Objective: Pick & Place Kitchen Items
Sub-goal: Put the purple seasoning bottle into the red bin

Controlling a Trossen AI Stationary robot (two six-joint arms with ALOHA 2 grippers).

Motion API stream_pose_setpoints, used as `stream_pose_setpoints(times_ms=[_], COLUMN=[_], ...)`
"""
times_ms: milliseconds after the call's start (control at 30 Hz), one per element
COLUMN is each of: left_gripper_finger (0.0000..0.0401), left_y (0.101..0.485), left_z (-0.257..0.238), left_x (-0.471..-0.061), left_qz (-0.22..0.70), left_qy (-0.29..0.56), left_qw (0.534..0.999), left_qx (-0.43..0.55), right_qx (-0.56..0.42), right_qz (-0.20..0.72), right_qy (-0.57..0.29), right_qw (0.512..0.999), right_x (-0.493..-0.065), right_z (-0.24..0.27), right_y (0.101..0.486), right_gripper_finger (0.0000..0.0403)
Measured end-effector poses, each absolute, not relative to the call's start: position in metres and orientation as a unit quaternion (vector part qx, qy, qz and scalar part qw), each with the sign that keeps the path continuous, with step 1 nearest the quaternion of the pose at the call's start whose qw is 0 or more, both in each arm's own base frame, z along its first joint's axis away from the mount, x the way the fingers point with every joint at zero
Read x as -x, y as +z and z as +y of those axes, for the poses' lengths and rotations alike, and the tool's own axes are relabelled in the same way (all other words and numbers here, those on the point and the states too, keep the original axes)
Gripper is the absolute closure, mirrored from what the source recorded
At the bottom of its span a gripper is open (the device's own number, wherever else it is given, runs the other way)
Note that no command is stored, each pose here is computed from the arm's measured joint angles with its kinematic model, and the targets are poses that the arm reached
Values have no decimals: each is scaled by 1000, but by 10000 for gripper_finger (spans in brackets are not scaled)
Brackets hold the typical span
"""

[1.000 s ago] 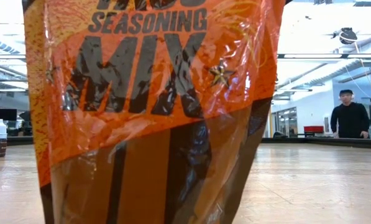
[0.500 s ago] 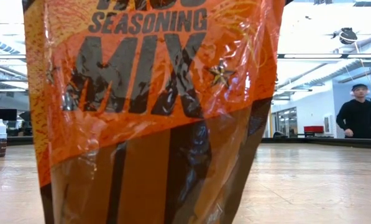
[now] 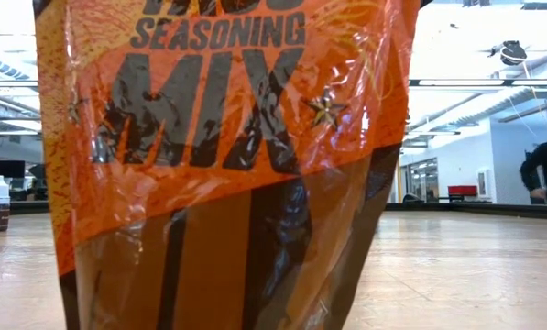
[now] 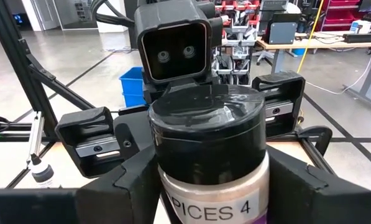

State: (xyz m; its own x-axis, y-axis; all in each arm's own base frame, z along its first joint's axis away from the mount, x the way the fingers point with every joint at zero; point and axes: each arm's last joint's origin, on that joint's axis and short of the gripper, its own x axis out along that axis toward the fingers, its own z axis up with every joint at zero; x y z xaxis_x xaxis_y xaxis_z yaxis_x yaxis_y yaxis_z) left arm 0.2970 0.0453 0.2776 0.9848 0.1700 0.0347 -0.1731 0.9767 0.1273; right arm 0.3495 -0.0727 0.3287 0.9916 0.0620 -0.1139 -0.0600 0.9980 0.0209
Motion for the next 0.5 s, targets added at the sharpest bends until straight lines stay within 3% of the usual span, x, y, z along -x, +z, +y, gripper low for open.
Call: stream_pose_setpoints(times_ms=[500], left_gripper_finger=[256], left_y=[286], left_z=[44], left_x=[-279], left_qz=[45], left_qy=[119], left_qw=[989], left_qx=[-80], right_qx=[5], right_qz=[86], right_qy=[3], right_qw=[996], right_x=[-347], right_z=[-75], right_y=[325], right_gripper_finger=[182])
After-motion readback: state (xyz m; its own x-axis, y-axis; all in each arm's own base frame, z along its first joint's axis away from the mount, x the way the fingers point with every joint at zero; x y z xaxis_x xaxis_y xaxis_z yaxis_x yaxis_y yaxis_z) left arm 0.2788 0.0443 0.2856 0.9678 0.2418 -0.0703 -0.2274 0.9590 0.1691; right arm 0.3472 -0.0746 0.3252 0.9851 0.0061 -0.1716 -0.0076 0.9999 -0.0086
